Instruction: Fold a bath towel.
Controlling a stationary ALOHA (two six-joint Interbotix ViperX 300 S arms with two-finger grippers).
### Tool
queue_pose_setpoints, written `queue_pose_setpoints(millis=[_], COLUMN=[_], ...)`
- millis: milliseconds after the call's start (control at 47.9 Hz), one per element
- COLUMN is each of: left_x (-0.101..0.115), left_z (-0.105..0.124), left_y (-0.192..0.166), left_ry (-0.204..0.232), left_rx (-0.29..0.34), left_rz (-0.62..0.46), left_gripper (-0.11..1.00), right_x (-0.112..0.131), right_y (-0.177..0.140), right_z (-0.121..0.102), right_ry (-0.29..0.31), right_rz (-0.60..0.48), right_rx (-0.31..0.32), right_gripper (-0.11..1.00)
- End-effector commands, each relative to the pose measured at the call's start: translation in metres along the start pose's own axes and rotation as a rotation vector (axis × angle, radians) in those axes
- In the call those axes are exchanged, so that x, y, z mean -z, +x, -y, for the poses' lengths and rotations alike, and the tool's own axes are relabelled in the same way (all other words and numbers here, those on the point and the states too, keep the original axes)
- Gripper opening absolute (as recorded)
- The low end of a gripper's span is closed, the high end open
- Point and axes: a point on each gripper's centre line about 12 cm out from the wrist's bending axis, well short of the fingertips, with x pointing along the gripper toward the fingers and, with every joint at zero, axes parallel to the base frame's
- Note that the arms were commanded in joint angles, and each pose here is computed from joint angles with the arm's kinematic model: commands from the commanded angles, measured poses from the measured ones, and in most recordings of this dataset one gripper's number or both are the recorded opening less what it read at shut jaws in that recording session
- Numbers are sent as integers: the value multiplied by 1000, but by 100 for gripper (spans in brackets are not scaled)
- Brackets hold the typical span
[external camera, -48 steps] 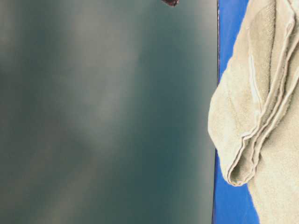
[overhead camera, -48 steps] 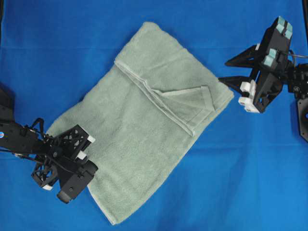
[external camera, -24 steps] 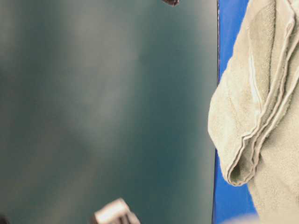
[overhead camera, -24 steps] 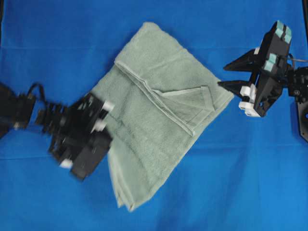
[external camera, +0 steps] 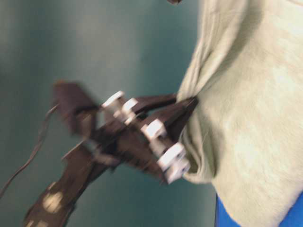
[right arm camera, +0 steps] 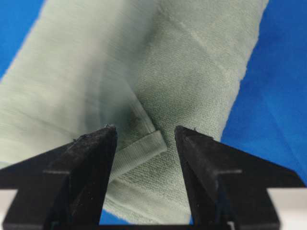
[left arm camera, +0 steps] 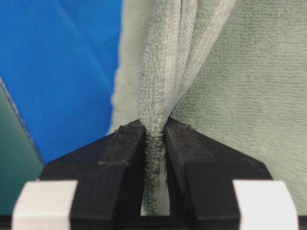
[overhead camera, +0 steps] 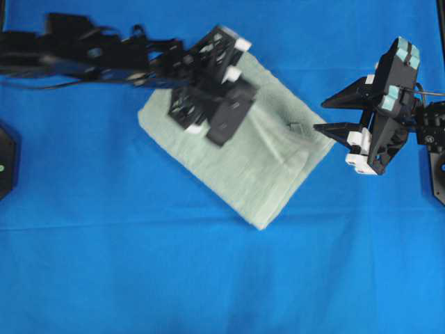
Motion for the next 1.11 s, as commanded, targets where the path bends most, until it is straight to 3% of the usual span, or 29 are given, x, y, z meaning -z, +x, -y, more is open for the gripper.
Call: queue_pose_setpoints(millis=[0, 146, 522, 564, 669, 794, 1003, 1087], left_x=[4, 15, 12, 11, 7, -1, -11, -14], left_z=[-25, -23, -24, -26, -34, -40, -44, -40], left_y=[11, 40, 40, 40, 35, 23, -21, -48], left_ry=[-14, -10, 11, 11, 33, 96, 113, 89], left_rx=[-47, -10, -11, -18, -37, -59, -105, -132], left_rz=[2, -34, -29, -24, -15, 2, 39, 69], left_gripper=[9, 9, 10, 16, 48, 80, 72, 71], right_x=[-4, -2, -2, -2, -3, -3, -4, -5], right_y=[-2, -2, -2, -2, -2, -2, -2, -3], right_z=[-1, -1, -1, -1, -1, -1, -1, -1], right_ry=[-2, -4, -20, -23, -23, -23, -21, -24], right_rz=[14, 9, 15, 15, 17, 18, 20, 26], right_rx=[-6, -6, -4, -5, -5, -6, -7, -9], right_gripper=[56, 56, 56, 56, 56, 56, 56, 56])
